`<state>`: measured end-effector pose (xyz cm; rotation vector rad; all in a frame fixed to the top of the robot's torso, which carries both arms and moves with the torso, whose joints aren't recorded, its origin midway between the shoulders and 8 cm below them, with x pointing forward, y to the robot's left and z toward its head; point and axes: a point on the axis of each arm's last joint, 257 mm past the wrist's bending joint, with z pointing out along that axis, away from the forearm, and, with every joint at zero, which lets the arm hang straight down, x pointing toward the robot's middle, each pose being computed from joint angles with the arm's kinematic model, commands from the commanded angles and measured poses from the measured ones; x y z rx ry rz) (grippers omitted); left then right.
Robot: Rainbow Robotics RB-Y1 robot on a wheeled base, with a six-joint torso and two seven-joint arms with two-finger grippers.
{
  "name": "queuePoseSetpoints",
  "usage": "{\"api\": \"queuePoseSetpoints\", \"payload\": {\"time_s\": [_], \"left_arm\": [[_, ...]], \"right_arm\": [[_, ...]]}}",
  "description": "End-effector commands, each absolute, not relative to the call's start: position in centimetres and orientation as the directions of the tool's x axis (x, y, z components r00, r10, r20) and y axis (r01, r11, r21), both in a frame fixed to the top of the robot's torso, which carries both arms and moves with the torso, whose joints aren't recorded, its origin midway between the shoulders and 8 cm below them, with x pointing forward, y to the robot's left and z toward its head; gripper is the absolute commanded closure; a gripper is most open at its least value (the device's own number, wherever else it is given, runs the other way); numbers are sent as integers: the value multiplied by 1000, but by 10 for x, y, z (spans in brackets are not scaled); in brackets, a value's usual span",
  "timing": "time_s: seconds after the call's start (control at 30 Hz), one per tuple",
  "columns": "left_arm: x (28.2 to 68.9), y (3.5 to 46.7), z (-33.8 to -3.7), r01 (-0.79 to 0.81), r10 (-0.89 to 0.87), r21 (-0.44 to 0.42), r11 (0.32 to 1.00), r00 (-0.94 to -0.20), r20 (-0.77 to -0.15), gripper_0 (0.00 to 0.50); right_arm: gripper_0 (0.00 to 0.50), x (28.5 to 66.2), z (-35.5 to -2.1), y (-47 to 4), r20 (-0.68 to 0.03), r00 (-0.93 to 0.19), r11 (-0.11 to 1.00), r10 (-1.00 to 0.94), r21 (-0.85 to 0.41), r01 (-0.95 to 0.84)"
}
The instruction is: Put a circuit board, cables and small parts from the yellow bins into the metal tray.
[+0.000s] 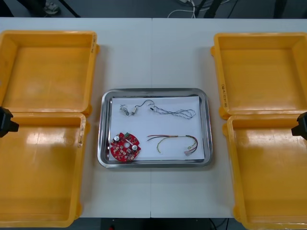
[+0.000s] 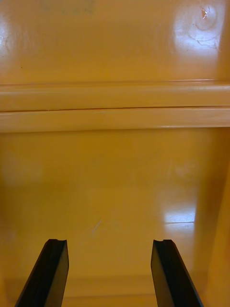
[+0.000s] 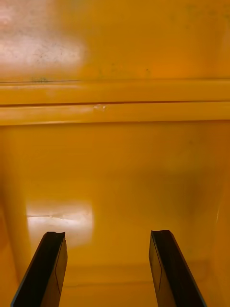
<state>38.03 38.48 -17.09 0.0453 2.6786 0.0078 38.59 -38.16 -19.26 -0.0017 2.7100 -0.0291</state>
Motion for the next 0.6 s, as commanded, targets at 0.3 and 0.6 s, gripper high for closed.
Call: {"api": "queuePoseSetpoints", "payload": {"time_s": [0.3, 0.6], "left_arm": [[361, 420, -164, 91, 139, 130, 987, -891, -433, 0], [355, 423, -170, 96, 143, 132, 987, -898, -416, 0]], "right_arm": [[0, 391, -186, -375, -432, -901, 999, -44, -33, -33], [0, 391, -186, -375, -432, -901, 999, -44, -33, -33]]}}
